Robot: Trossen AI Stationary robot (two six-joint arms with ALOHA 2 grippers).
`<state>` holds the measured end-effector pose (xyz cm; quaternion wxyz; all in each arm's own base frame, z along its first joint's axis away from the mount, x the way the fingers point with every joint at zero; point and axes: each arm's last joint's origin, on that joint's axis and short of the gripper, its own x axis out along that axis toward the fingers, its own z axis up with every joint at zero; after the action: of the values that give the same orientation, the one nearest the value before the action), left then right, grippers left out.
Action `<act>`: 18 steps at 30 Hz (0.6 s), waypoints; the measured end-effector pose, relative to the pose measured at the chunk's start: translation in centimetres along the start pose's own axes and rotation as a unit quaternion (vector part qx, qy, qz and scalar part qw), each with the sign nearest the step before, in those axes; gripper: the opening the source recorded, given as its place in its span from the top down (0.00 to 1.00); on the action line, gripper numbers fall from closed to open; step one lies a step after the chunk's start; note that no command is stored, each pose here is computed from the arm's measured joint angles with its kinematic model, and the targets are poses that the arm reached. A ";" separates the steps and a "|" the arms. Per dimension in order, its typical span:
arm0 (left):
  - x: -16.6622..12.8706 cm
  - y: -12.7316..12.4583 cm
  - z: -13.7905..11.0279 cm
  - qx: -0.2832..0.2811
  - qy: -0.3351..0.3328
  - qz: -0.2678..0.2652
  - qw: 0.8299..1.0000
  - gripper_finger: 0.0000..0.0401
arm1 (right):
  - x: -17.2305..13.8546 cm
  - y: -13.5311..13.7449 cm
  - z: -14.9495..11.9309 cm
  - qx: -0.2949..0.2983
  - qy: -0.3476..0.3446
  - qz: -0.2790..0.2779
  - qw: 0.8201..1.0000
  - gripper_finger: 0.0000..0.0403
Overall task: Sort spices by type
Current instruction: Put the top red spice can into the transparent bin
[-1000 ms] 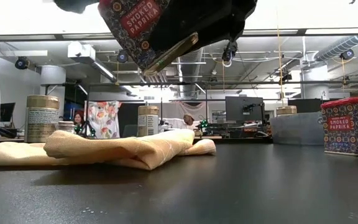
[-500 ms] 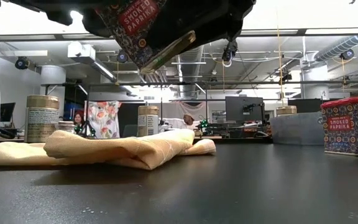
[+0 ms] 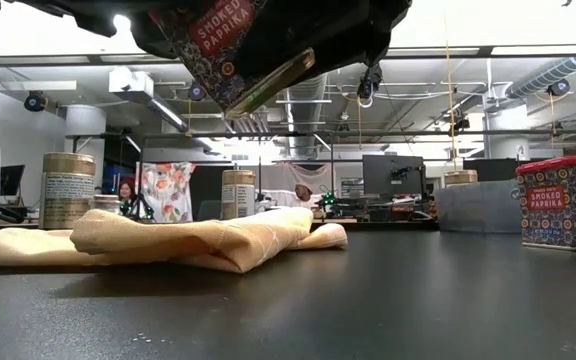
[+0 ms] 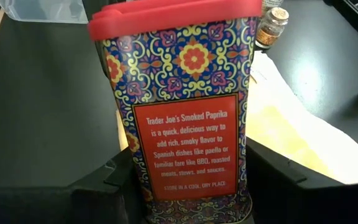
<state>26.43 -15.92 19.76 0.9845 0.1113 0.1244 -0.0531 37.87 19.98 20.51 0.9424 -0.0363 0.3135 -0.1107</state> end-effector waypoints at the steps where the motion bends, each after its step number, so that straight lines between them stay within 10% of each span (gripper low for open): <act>1: 0.0 0.0 0.0 -0.001 0.000 0.002 1.000 0.51 | 0.0 0.0 0.0 0.001 0.000 0.000 1.000 0.46; 9: -0.5 -0.5 0.0 -0.023 0.002 0.055 0.998 0.51 | 0.0 0.0 0.2 0.010 -0.008 -0.005 1.000 0.15; 18: -2.3 -3.3 1.7 -0.016 0.052 0.081 0.995 0.51 | -2.1 -0.5 1.0 0.020 -0.004 0.005 1.000 0.13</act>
<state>24.16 -19.37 21.30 0.9793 0.1083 0.1672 0.0350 36.75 19.95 22.63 0.9447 -0.0161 0.3076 -0.1127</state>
